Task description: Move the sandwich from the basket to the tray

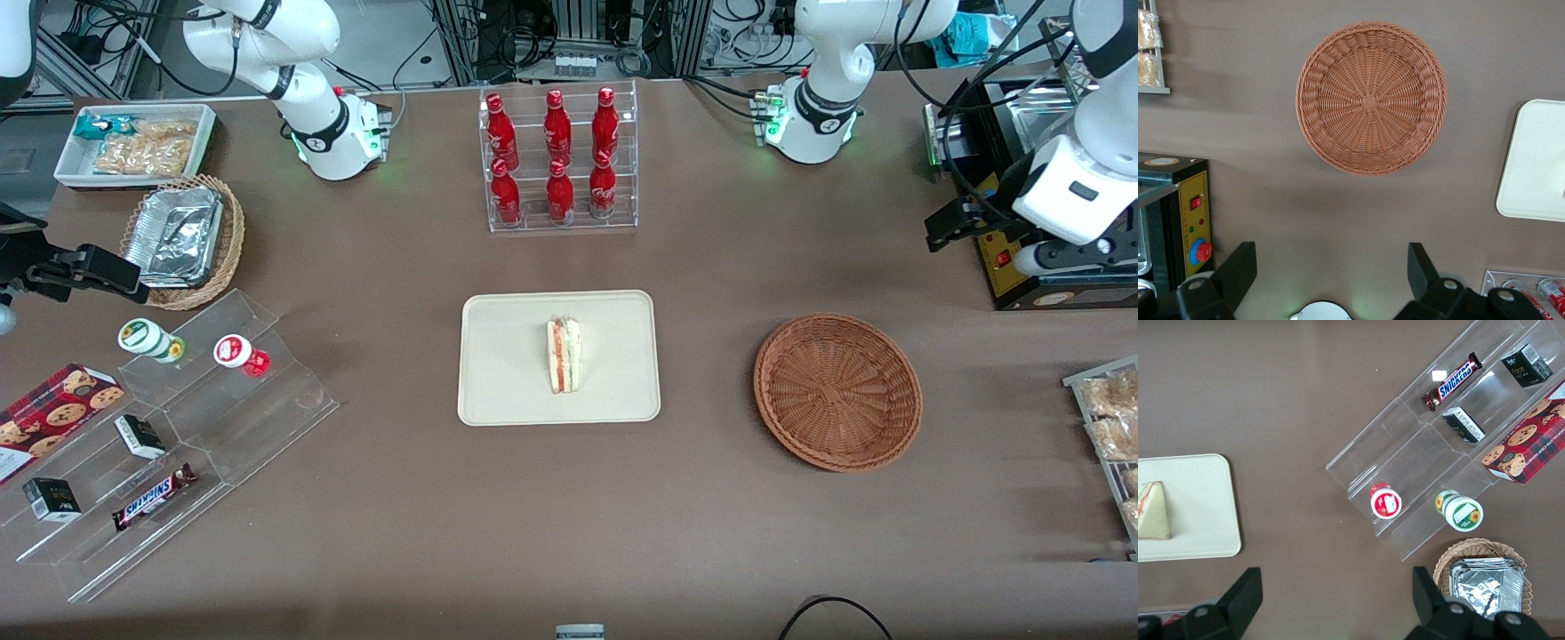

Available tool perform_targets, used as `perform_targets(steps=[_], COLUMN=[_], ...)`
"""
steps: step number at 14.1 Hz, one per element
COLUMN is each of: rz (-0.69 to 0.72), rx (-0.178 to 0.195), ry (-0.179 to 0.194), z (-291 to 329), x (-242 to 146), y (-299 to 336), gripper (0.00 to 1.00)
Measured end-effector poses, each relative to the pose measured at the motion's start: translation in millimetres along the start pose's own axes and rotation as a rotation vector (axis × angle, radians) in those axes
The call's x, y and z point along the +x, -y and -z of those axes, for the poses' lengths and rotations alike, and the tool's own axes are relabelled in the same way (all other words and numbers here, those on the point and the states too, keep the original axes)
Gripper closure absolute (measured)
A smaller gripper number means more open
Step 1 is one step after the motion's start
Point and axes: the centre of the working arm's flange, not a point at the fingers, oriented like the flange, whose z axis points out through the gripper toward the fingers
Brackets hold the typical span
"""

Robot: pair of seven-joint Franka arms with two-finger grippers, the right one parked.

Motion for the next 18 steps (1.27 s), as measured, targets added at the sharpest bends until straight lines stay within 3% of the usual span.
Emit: perform_targets(steps=[7,12,18], rz=[-0.004,-0.017,-0.043], rx=[-0.011,-0.015,-0.013], ry=[-0.011,-0.048,-0.037], z=[5.1,17.6,10.5], x=[5.4,32.0,44.1], y=[30.1,19.4,4.8], gripper=[0.00,0.00,0.00])
